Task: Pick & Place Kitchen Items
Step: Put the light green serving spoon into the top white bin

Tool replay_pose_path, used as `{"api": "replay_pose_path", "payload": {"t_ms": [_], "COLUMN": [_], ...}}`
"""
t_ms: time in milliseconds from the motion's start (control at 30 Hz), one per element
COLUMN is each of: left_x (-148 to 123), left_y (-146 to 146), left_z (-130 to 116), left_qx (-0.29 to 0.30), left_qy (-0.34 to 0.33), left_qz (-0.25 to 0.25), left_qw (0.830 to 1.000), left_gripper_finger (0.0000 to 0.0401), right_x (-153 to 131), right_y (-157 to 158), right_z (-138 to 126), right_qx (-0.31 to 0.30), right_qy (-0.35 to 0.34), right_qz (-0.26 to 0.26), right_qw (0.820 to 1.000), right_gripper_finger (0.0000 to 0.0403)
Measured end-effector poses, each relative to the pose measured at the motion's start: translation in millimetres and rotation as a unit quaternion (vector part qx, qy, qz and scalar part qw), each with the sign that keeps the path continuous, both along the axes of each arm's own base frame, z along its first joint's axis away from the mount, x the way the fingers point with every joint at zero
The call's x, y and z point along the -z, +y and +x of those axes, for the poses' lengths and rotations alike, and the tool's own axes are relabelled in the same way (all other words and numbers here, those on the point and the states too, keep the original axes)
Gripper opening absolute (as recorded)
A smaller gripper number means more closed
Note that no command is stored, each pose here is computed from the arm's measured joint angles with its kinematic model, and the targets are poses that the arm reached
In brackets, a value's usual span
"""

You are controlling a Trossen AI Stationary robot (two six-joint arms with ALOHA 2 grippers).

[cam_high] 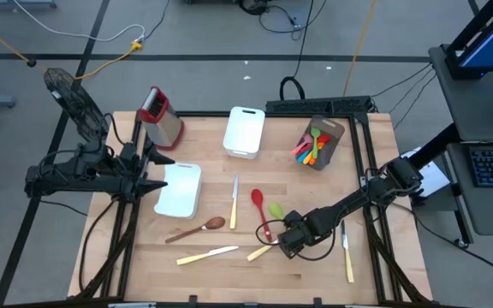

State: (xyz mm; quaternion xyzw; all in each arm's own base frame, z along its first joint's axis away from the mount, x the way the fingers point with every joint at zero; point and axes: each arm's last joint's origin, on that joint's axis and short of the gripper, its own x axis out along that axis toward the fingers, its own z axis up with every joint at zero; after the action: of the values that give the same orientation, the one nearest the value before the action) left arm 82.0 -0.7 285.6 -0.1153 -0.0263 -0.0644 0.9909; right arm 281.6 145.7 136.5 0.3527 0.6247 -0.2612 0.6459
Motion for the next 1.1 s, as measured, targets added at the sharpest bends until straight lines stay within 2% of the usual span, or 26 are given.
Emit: {"api": "replay_pose_path", "payload": {"t_ms": [233,700,1100], "left_x": [0.0,0.1,0.1], "left_y": [0.0,0.0,0.0], "left_z": [0.0,0.0,0.0], "left_qx": [0.000,0.000,0.000], "left_qy": [0.000,0.001,0.001], "left_qz": [0.000,0.000,0.000], "left_qw": [1.000,1.000,1.000], "left_gripper_finger": [0.0367,0.0367,0.0367], "right_x": [0.5,1.1,1.2], "right_y": [-1.9,-2.8,-3.0], "right_z": [0.8,0.1,-0.2], "right_qx": [0.007,0.027,0.030], "right_qy": [0.000,0.003,0.004], "right_qz": [-0.002,-0.011,-0.013], "right_qw": [1.000,1.000,0.999], "right_gripper_finger": [0.0153,0.0113,0.0111]}}
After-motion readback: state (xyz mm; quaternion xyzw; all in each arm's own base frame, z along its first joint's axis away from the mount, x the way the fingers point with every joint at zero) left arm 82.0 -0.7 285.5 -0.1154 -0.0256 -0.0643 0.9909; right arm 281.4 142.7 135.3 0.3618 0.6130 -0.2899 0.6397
